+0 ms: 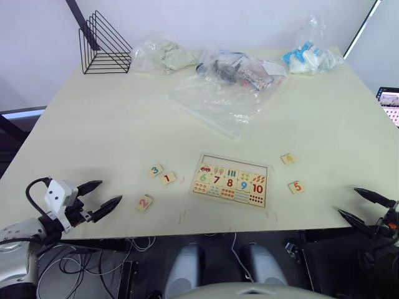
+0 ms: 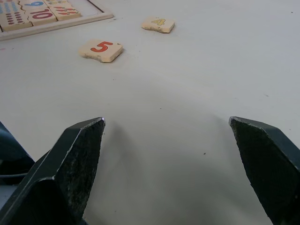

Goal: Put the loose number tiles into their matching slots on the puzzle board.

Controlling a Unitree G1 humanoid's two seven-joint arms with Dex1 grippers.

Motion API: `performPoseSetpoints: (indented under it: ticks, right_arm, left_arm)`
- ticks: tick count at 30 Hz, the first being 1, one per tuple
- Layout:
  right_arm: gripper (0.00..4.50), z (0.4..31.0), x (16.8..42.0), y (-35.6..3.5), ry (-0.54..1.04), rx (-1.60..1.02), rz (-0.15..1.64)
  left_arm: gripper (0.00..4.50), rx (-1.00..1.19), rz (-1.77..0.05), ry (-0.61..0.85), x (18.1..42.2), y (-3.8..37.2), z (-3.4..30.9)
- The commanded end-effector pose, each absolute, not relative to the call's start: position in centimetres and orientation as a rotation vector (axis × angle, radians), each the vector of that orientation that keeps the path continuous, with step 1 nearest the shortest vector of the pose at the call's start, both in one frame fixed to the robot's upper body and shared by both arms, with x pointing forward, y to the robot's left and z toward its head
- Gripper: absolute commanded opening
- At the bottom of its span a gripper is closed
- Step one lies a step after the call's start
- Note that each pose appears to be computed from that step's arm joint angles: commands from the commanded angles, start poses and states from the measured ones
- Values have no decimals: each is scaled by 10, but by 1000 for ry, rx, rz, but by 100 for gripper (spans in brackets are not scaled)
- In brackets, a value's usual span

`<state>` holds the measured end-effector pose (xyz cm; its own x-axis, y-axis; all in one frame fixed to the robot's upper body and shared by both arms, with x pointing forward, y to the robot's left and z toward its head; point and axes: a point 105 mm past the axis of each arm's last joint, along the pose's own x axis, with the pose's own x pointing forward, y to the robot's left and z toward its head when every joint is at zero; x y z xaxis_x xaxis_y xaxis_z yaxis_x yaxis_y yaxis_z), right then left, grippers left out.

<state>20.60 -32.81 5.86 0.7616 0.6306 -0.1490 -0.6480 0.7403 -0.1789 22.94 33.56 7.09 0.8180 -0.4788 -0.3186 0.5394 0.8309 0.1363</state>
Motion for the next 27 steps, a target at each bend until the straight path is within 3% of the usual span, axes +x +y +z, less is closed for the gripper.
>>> performPoseSetpoints:
  ticks: [1, 27]
  right_arm:
    - [445, 73, 208, -329, 34, -257, 696]
    - [445, 90, 211, -312, -16, -224, 758]
  left_arm:
    - [450, 239, -557, 293, 228, 337, 71]
    - [450, 245, -644, 270, 229, 328, 83]
